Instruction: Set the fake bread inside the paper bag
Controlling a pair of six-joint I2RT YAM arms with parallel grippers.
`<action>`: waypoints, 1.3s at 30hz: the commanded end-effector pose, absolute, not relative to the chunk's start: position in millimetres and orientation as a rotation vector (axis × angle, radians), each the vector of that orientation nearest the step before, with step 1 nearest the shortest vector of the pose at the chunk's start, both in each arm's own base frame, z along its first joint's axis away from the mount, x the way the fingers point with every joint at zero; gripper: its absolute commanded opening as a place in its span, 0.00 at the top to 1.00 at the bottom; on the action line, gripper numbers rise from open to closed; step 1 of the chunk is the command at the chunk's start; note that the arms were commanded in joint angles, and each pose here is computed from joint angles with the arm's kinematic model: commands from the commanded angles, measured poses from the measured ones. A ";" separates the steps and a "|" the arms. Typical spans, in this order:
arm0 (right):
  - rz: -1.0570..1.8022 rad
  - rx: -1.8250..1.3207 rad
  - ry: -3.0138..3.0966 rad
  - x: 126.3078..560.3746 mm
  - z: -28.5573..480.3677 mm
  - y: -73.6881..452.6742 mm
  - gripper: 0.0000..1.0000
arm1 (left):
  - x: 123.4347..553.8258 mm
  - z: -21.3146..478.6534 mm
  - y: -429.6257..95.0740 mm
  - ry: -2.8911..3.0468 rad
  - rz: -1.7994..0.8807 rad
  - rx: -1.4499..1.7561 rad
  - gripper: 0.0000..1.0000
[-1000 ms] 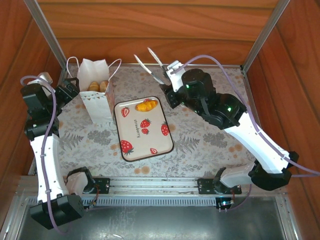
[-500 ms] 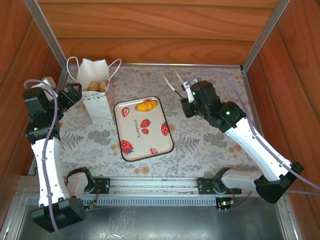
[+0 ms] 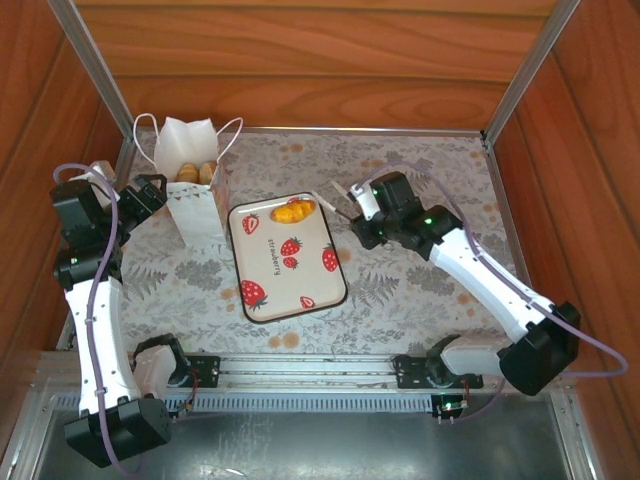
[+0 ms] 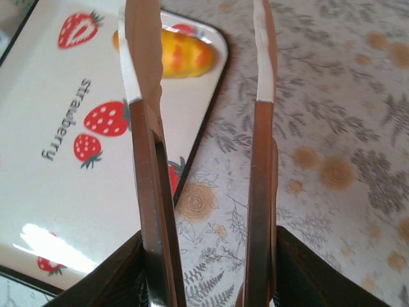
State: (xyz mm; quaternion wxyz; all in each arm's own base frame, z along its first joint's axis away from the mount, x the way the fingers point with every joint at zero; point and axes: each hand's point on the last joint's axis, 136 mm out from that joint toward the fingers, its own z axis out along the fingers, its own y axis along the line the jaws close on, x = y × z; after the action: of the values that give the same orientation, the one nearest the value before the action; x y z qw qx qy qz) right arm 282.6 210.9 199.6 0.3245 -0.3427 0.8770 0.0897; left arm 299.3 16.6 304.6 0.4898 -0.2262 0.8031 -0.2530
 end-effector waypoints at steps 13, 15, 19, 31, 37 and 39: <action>-0.154 -1.645 1.912 327.8 155.9 229.3 0.49 | 304.8 301.1 20.5 1.972 -0.587 -0.518 0.05; -0.201 -1.683 1.879 336.6 153.0 231.7 0.49 | 306.7 299.4 21.1 1.979 -0.584 -0.517 0.05; -0.290 -1.726 1.819 353.2 151.4 239.8 0.48 | 310.0 296.5 23.2 1.987 -0.575 -0.516 0.04; -0.294 -1.826 1.753 369.6 134.1 274.5 0.42 | 315.3 292.1 26.2 2.001 -0.560 -0.508 0.05; -0.268 -1.859 1.806 369.3 125.6 276.3 0.42 | 315.4 291.8 26.6 2.002 -0.555 -0.508 0.05; -0.267 -1.870 1.822 368.6 121.8 274.3 0.43 | 315.6 291.5 27.0 2.003 -0.554 -0.509 0.05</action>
State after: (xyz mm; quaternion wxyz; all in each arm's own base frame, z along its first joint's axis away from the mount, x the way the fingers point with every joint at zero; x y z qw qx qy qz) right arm 371.9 271.4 119.4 0.2636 -0.6790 0.6769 -0.1064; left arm 313.1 22.0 283.1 0.4658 -0.2161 0.8245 -0.2377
